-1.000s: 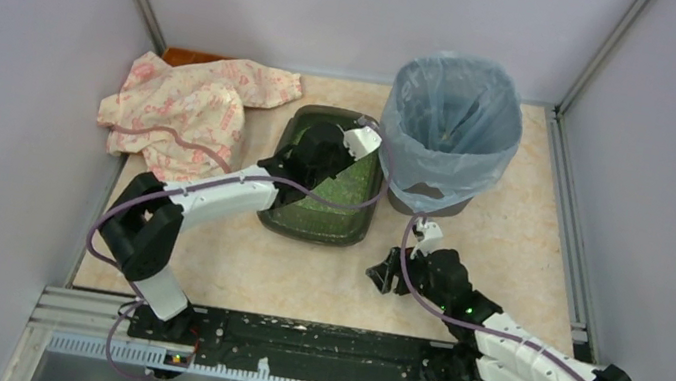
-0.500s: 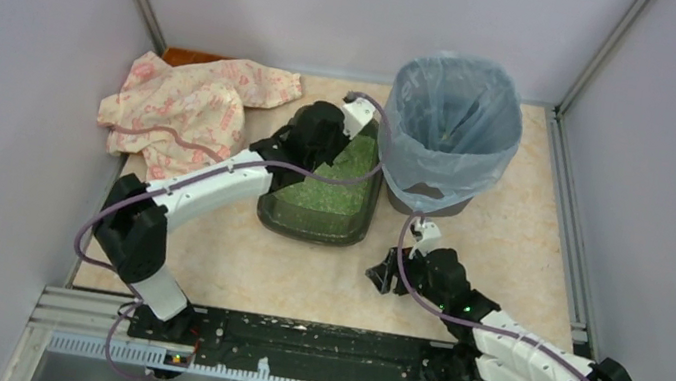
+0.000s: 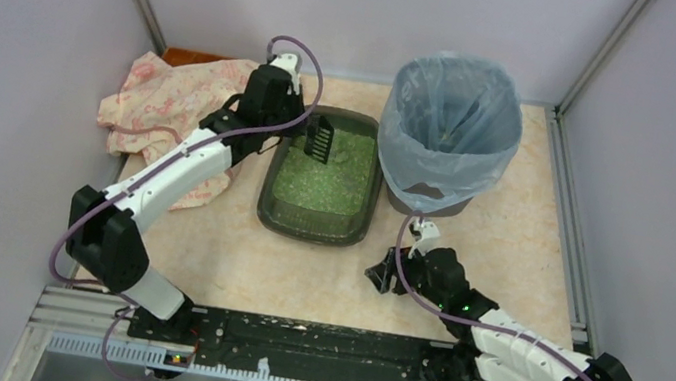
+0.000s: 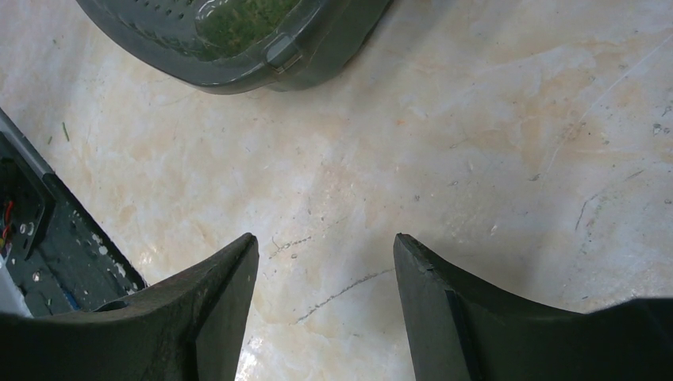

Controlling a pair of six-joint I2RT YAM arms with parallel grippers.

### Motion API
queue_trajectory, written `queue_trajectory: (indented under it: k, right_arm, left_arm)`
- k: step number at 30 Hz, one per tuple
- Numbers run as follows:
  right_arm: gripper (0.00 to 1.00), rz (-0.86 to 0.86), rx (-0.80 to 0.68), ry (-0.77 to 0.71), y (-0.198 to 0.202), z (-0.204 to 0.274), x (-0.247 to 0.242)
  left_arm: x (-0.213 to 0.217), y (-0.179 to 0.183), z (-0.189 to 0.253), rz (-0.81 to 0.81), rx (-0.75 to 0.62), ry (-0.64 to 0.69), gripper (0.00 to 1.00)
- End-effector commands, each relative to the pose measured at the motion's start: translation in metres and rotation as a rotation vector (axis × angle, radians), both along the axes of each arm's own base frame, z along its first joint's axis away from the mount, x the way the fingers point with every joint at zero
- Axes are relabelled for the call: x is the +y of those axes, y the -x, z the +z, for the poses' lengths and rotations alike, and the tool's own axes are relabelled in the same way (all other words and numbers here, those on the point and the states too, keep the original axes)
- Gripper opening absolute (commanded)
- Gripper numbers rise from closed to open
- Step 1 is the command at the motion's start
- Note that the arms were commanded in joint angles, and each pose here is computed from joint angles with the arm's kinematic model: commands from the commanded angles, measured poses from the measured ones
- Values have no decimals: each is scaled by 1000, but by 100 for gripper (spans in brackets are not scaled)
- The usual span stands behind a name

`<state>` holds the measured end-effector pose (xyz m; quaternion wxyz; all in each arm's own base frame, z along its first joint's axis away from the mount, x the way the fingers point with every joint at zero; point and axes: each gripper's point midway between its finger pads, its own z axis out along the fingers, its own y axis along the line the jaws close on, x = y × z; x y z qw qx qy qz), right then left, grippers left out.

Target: Clean the litter box

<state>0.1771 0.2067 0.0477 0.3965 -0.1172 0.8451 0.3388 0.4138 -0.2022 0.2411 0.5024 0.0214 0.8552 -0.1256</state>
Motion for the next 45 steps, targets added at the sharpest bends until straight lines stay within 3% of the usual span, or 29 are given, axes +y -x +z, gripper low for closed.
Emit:
queue_trajectory:
  k: [1, 6, 18, 28, 35, 45]
  right_arm:
    - [64, 10, -61, -47, -8, 18, 9]
    - [64, 5, -57, -40, -7, 16, 7]
    - [64, 4, -55, -37, -6, 13, 5]
    - [64, -3, -55, -33, -6, 12, 3]
    - [64, -3, -51, -31, -5, 10, 3]
    - [64, -15, -58, -27, -5, 11, -1]
  left_arm:
    - [-30, 13, 7, -29, 83, 244, 0]
    - [-31, 13, -12, 14, 136, 287, 0]
    - [-2, 17, -20, 141, 97, 238, 0]
    - [22, 13, 1, 206, 28, 199, 0]
    - [23, 3, -38, 223, 118, 139, 0]
    - [14, -16, -67, 152, 230, 274, 0]
